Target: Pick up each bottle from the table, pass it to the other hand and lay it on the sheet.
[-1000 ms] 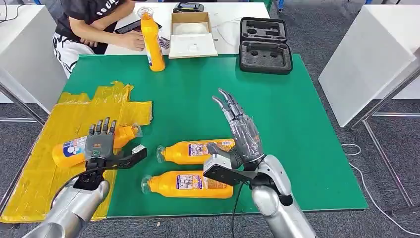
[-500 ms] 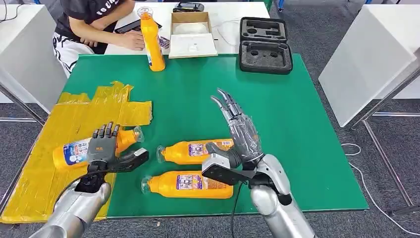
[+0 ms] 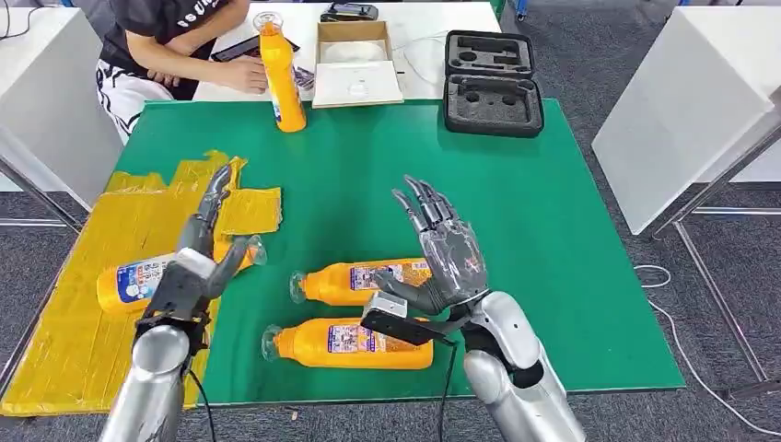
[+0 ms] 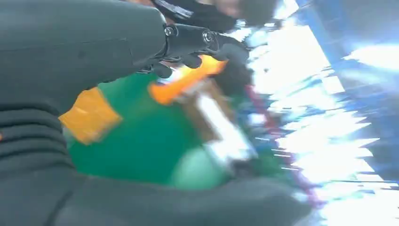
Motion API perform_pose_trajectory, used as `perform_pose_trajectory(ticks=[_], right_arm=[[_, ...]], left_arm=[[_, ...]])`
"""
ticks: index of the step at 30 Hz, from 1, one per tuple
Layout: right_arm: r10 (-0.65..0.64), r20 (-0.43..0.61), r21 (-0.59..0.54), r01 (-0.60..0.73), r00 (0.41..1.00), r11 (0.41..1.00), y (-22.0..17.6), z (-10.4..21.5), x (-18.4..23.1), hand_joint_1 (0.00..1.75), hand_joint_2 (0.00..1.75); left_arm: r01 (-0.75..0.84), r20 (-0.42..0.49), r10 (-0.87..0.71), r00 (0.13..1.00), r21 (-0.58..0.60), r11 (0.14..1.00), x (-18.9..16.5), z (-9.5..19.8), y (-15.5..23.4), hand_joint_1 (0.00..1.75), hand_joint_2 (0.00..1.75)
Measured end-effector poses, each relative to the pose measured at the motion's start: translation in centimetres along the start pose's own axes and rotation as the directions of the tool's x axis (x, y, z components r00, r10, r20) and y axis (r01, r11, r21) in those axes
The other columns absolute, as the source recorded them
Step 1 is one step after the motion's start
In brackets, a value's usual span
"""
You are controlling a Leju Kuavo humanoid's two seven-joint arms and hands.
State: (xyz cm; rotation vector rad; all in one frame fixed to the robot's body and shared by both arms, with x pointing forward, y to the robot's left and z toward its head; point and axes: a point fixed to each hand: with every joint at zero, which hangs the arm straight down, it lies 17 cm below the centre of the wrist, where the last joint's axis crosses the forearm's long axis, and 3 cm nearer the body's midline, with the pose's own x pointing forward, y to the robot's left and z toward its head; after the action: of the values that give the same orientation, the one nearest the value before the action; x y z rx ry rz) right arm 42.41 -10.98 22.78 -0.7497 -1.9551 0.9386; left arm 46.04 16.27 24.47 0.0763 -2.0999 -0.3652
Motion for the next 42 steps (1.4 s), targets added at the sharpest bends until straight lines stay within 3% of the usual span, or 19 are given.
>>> perform_pose_trajectory(ticks=[3,9,15,21,30,37,39,42], right_arm=[[0.094,-0.03,0.041,-0.093,0.995,0.995,1.0,0.2,-1.1,0.0,1.75],[0.184,-0.046,0.128,-0.177,0.982,0.976,3.3,0.6,-2.3,0.0,1.75],[0.22,-0.053,0.18,-0.207,0.974,0.962,4.6,0.6,-2.9,0.0,1.75],[0.31,-0.042,0.294,-0.285,0.95,0.912,7.6,0.7,-4.4,0.0,1.75],[0.345,-0.006,0.401,-0.313,0.939,0.861,11.5,1.5,-5.7,0.0,1.75],[0.366,0.002,0.428,-0.332,0.931,0.841,12.3,1.8,-6.1,0.0,1.75],[0.429,0.012,0.513,-0.373,0.903,0.773,14.7,3.0,-8.2,0.0,1.75],[0.44,0.008,0.558,-0.369,0.898,0.743,15.8,4.0,-9.4,0.0,1.75]], left_arm=[[-0.158,0.143,0.163,0.976,-0.048,0.986,4.8,1.0,-0.1,0.0,1.75],[-0.204,0.235,0.218,0.947,-0.085,0.975,8.5,1.7,0.1,0.0,1.75],[-0.203,0.252,0.217,0.943,-0.082,0.976,9.3,1.9,0.4,0.0,1.75],[-0.21,0.245,0.223,0.943,-0.08,0.974,9.3,1.7,0.3,0.0,1.75],[-0.202,0.245,0.218,0.945,-0.088,0.975,9.4,1.7,0.0,0.0,1.75],[-0.202,0.246,0.218,0.944,-0.088,0.975,9.4,1.7,0.0,0.0,1.75],[-0.199,0.25,0.215,0.944,-0.088,0.976,9.4,1.8,0.0,0.0,1.75],[-0.202,0.258,0.218,0.941,-0.089,0.975,9.5,2.0,0.0,0.0,1.75]])
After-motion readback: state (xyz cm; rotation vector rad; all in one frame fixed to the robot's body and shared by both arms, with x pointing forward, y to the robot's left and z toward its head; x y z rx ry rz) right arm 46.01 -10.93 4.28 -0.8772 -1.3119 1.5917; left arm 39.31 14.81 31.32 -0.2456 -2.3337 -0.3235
